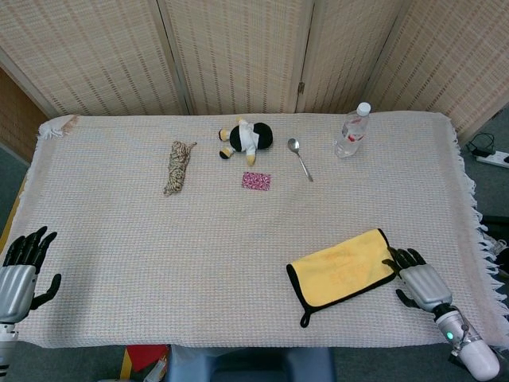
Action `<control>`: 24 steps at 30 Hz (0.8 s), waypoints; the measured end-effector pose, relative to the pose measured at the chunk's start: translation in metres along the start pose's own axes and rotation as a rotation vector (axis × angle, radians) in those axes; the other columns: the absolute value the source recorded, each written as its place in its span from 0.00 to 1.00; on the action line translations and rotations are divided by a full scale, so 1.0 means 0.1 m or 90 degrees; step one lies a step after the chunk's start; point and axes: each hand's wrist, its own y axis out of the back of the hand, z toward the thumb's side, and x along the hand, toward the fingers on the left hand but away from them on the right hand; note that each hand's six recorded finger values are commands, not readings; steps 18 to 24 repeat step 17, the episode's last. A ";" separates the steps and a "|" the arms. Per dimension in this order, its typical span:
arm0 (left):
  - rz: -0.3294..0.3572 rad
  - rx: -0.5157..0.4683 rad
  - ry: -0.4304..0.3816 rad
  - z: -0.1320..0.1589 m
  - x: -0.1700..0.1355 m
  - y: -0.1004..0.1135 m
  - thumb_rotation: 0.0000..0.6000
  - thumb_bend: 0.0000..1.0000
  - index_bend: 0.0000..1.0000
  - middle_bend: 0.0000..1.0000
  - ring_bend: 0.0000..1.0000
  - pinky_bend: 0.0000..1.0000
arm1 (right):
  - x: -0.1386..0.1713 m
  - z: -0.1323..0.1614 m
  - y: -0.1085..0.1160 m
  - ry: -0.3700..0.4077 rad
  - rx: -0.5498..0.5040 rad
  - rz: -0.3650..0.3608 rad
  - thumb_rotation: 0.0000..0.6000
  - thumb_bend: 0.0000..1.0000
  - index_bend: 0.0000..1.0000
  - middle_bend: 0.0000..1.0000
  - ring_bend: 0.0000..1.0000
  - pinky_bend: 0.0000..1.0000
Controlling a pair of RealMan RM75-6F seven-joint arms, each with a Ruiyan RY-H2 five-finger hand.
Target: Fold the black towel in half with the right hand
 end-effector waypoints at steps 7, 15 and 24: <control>-0.004 0.000 -0.011 0.05 -0.01 -0.02 1.00 0.52 0.00 0.03 0.00 0.00 | 0.29 0.04 0.39 0.013 -0.044 -0.125 1.00 0.49 0.02 0.00 0.00 0.00; -0.016 0.003 -0.025 0.11 -0.02 -0.07 1.00 0.52 0.00 0.03 0.00 0.00 | 0.58 0.17 0.60 -0.035 -0.001 -0.212 1.00 0.49 0.00 0.00 0.00 0.00; -0.016 0.003 -0.025 0.12 -0.02 -0.07 1.00 0.52 0.00 0.03 0.00 0.00 | 0.61 0.18 0.59 -0.047 0.001 -0.211 1.00 0.49 0.00 0.00 0.00 0.00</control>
